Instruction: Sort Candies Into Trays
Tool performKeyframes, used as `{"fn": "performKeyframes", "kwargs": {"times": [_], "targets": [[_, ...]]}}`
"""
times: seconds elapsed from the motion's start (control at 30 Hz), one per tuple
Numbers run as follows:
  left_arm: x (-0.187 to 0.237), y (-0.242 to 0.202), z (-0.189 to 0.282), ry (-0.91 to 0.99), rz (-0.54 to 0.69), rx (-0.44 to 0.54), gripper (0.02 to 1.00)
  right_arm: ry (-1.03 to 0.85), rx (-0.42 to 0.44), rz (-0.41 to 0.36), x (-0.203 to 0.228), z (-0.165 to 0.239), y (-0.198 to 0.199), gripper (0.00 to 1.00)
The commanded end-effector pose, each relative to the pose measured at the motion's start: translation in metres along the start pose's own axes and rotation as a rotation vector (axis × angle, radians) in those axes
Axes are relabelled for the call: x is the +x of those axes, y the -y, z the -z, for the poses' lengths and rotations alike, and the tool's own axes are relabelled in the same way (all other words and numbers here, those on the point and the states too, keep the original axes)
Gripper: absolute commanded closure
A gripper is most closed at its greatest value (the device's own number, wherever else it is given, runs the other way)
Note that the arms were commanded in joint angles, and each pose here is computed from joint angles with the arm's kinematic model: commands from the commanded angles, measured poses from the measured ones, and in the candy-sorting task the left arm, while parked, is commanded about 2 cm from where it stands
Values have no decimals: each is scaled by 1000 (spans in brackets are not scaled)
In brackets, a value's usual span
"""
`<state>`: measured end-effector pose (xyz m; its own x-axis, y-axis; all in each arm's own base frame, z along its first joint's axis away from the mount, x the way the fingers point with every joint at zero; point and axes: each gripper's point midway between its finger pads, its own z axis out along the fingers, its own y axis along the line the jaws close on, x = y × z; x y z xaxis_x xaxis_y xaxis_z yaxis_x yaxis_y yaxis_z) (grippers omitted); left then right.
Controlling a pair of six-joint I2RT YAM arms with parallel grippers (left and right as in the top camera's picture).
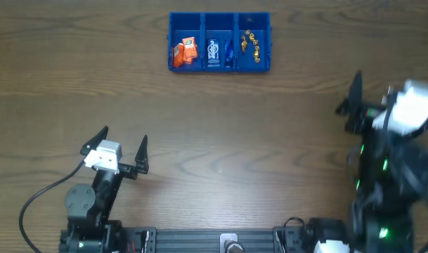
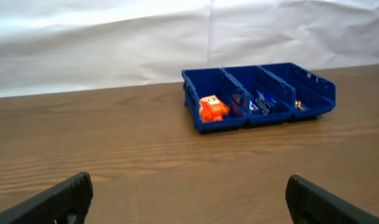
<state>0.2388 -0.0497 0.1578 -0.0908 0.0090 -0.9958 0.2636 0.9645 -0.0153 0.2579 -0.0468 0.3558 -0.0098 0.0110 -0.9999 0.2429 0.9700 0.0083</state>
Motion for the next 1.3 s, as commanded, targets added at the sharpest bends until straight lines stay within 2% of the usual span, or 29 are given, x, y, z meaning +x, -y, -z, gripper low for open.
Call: {"fn": "performKeyframes", "kwargs": {"times": [0.03,0.17,0.3,0.5,0.83,1.3], "targets": [[16,1,-1,-42,21,11,20,10,-102,-16,45,15,-14,3],[16,1,-1,-42,21,11,20,37,-138,-20,76,22,-18,3],[16,1,-1,-42,21,11,20,44,-150,-73,102,23,-20,3],[16,1,-1,-42,21,11,20,36,-217,-71,130,22,-32,3],[16,1,-1,-42,21,11,20,-16,-212,-67,185,16,-32,3],[16,1,-1,-42,21,11,20,-71,-210,-62,199,18,-31,3]]}}
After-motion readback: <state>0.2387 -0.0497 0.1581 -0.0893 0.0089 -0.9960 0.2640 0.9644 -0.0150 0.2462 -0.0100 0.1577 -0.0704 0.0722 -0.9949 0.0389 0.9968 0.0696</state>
